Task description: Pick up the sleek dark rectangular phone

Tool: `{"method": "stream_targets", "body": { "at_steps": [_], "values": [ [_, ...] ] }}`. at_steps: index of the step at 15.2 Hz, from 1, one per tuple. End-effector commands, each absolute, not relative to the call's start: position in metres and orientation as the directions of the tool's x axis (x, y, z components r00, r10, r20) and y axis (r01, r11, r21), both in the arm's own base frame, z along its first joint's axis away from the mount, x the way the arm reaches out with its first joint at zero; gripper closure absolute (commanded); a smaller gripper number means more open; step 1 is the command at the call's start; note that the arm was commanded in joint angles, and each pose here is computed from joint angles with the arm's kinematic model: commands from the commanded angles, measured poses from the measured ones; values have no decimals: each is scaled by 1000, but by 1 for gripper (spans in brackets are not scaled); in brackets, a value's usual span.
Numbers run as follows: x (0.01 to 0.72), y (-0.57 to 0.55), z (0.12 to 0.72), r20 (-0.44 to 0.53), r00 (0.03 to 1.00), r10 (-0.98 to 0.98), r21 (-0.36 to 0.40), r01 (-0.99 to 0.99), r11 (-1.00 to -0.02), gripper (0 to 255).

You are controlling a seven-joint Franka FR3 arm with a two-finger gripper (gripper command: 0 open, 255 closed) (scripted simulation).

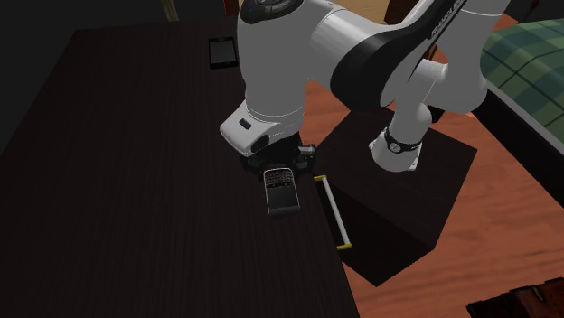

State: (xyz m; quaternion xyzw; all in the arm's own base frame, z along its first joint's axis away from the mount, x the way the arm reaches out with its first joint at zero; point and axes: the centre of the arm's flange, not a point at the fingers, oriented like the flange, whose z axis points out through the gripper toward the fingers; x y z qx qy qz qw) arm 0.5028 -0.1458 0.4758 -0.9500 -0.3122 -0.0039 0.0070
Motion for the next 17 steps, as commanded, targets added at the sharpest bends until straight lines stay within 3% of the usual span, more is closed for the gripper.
{"method": "stream_targets", "body": {
  "at_steps": [1,17],
  "values": [
    [503,-145,475,11,805,593,-12,593,-805,255],
    [503,-145,545,11,805,593,-12,593,-805,255]
  ]
}}
